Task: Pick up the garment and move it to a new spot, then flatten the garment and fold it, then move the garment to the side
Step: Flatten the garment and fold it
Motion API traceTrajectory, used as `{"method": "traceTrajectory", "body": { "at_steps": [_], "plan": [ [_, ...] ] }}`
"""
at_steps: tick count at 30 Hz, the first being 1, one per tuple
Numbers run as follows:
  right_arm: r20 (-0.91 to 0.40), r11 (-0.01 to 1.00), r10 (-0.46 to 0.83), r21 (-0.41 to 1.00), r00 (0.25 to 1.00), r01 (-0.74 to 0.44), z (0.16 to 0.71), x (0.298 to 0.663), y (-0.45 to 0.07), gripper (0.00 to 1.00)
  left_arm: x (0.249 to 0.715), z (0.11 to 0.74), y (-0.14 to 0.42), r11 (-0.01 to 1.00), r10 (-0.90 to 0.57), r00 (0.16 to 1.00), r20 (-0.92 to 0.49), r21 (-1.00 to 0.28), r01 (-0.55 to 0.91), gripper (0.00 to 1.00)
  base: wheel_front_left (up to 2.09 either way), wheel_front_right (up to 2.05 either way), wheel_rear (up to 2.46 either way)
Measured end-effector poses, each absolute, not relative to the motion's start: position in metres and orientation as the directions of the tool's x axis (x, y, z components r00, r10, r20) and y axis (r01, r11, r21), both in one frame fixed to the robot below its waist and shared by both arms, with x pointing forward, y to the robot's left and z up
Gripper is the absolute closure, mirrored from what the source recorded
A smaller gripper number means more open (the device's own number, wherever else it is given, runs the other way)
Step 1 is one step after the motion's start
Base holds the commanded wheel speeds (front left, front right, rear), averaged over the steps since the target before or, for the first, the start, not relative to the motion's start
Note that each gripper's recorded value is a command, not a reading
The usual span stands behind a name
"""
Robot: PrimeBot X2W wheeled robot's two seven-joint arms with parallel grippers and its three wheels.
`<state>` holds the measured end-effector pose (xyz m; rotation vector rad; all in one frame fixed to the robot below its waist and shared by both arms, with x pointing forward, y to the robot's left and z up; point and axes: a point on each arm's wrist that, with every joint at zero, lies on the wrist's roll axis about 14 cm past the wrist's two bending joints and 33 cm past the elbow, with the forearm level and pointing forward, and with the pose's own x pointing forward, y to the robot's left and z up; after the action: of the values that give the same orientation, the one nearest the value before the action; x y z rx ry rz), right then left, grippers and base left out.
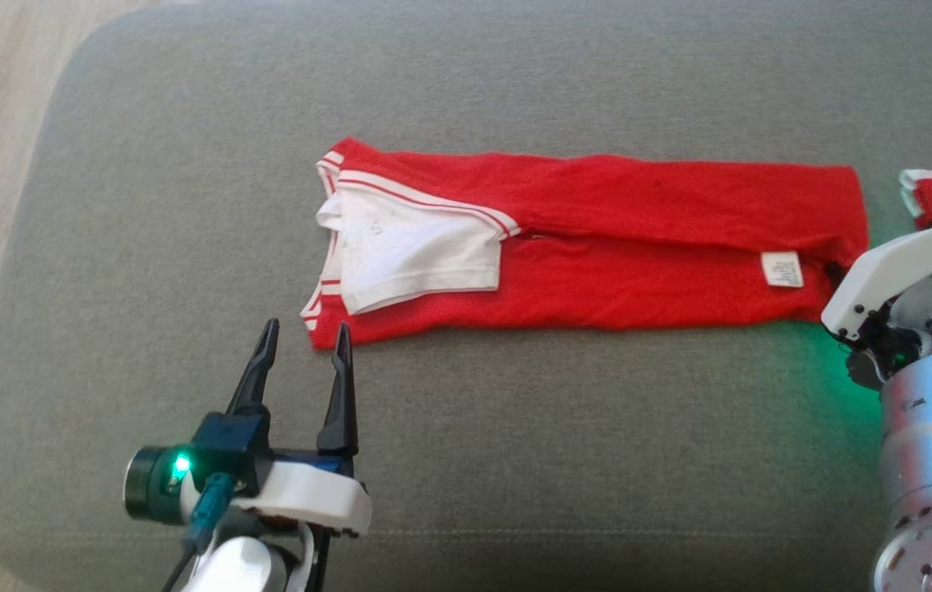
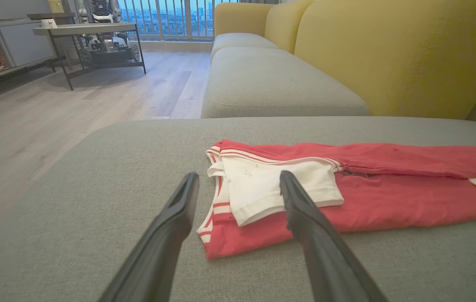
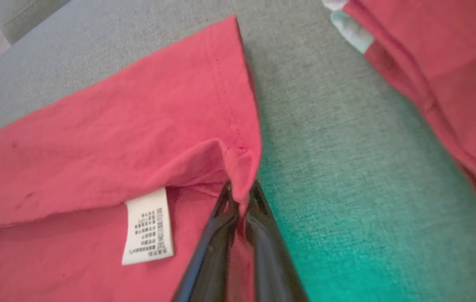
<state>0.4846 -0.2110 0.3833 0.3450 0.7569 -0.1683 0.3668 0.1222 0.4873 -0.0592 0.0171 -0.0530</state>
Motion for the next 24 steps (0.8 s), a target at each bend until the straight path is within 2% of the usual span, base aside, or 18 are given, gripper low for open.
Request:
{"method": "traceTrajectory", "body": {
  "at_steps": [6, 16, 20, 24],
  "plan": [
    [-0.646, 0.934, -0.076, 0.221, 0.760, 0.281, 0.403, 0.488, -0.234, 1.00, 0.372, 0.490, 0.115, 0.995, -0.082, 0.997, -0.002, -0.058, 0.081, 0.00, 0.00, 0.00, 0.00],
    [-0.481, 0.943, -0.199, 0.142, 0.854, 0.300, 0.485, 0.508, -0.302, 1.00, 0.378, 0.490, 0.101, 0.990, -0.128, 0.992, 0.003, -0.060, 0.128, 0.00, 0.00, 0.00, 0.00],
    [-0.435, 0.957, -0.159, 0.151, 0.886, 0.246, 0.511, 0.516, -0.291, 1.00, 0.379, 0.491, 0.099, 0.988, -0.137, 0.990, 0.006, -0.063, 0.137, 0.00, 0.00, 0.00, 0.00],
    [-0.435, 0.971, -0.064, 0.180, 0.898, 0.157, 0.513, 0.514, -0.255, 1.00, 0.377, 0.491, 0.102, 0.990, -0.129, 0.992, 0.006, -0.062, 0.129, 0.00, 0.00, 0.00, 0.00]
  ]
}}
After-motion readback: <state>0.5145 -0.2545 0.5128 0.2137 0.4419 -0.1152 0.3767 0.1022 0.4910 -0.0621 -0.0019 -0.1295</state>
